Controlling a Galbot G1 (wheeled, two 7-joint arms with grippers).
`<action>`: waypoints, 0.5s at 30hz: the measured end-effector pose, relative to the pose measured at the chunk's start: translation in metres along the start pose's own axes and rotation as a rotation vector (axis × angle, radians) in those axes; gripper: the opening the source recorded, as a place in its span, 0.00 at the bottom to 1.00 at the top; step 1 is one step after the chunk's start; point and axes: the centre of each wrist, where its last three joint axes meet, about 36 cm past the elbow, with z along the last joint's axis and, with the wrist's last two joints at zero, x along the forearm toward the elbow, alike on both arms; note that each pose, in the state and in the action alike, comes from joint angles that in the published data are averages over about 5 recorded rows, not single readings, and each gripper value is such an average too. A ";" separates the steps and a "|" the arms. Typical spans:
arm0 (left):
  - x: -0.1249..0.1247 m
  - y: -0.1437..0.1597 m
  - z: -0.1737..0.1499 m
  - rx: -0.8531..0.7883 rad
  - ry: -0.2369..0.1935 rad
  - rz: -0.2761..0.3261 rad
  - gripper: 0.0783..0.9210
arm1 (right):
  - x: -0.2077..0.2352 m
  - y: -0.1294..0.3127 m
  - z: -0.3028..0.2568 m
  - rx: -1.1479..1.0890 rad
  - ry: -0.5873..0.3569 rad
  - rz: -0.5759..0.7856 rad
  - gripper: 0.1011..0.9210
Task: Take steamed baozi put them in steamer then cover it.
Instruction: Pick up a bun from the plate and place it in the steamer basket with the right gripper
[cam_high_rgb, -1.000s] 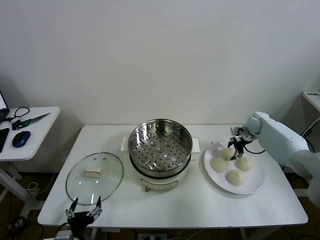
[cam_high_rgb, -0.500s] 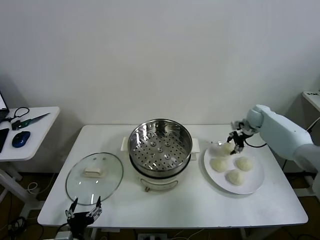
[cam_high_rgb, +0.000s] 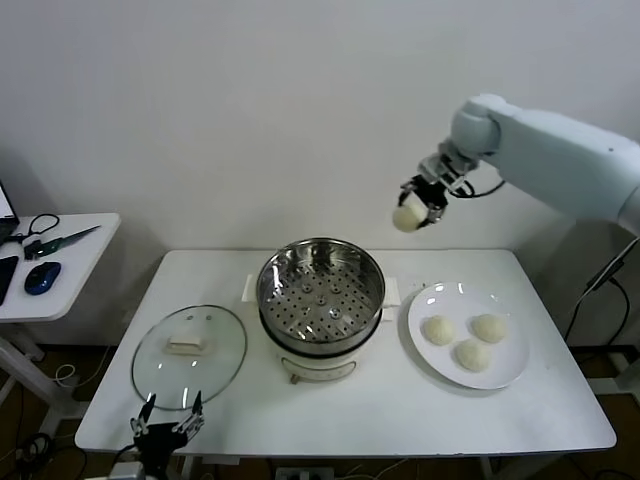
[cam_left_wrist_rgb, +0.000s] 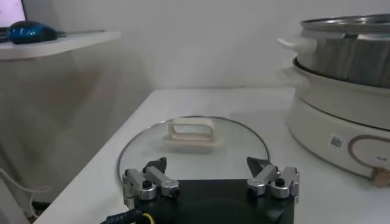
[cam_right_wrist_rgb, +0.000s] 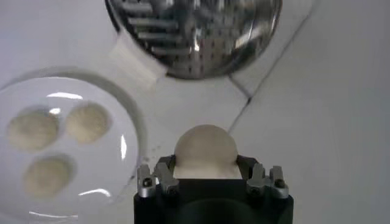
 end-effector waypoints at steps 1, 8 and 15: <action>0.000 0.000 -0.001 0.000 -0.001 0.001 0.88 | -0.003 -0.005 -0.010 0.050 -0.005 -0.001 0.70; 0.000 0.000 -0.004 0.000 -0.008 0.000 0.88 | -0.045 -0.026 -0.056 0.324 -0.021 -0.006 0.71; 0.000 0.003 -0.005 -0.007 -0.010 -0.002 0.88 | -0.096 -0.040 -0.075 0.459 -0.034 0.014 0.70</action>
